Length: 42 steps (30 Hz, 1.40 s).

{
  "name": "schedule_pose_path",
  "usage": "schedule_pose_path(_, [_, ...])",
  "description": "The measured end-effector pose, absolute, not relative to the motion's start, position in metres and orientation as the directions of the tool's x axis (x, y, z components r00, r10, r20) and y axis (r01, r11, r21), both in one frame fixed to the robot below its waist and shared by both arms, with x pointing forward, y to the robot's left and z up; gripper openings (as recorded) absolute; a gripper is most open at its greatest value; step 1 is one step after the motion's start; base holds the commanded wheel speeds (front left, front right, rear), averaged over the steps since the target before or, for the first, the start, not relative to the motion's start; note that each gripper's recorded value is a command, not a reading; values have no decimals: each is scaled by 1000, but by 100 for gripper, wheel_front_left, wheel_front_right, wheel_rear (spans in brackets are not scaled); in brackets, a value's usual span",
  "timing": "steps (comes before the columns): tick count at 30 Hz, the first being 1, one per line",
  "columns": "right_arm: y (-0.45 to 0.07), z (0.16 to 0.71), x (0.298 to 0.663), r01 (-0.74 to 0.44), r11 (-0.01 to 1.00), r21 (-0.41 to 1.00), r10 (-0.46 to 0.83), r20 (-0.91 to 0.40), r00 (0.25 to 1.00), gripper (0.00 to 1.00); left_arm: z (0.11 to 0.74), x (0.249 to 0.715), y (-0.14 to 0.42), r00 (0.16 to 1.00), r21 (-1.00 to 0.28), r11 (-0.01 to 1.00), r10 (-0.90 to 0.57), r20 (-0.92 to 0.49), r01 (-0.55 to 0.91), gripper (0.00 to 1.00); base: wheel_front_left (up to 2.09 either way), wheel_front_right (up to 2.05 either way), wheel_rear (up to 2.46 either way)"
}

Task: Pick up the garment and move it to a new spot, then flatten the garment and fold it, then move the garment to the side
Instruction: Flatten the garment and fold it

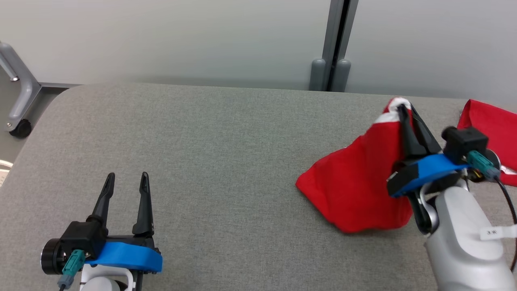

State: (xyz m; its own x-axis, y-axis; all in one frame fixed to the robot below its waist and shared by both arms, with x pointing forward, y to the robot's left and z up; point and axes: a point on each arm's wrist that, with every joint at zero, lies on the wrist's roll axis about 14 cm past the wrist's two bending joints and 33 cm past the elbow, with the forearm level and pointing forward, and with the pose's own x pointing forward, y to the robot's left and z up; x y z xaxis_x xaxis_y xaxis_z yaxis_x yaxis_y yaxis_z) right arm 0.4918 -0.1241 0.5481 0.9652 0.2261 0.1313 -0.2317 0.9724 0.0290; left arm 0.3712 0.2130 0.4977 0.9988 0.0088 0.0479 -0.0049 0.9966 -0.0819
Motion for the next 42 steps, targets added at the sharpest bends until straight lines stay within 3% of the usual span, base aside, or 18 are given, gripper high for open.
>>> schedule_pose_path(8, [-38, 619, 528, -413, 910, -35, 407, 262, 875, 0, 493, 369, 218, 999, -94, 995, 36, 33, -33, 100, 0, 0, 0])
schedule_pose_path(13, [-12, 676, 543, -460, 887, -36, 437, 385, 813, 0, 490, 371, 225, 998, -97, 994, 61, 24, -58, 100, 0, 0, 0])
schedule_pose_path(18, [-3, 695, 537, -499, 867, 0, 447, 445, 776, 0, 490, 373, 229, 997, -100, 992, 74, 25, -71, 100, 0, 0, 0])
schedule_pose_path(21, [-1, 669, 526, -518, 855, 25, 465, 406, 787, 0, 491, 375, 224, 997, -106, 992, 66, 29, -63, 100, 0, 0, 0])
schedule_pose_path(28, [-5, 555, 480, -528, 847, 57, 514, 164, 842, 0, 491, 381, 211, 999, -118, 993, 28, 31, -24, 100, 0, 0, 0])
schedule_pose_path(42, [-103, 440, 376, -275, 946, 173, 296, -116, 948, 0, 492, 385, 189, 999, -129, 991, -33, 41, 38, 100, 0, 0, 0])
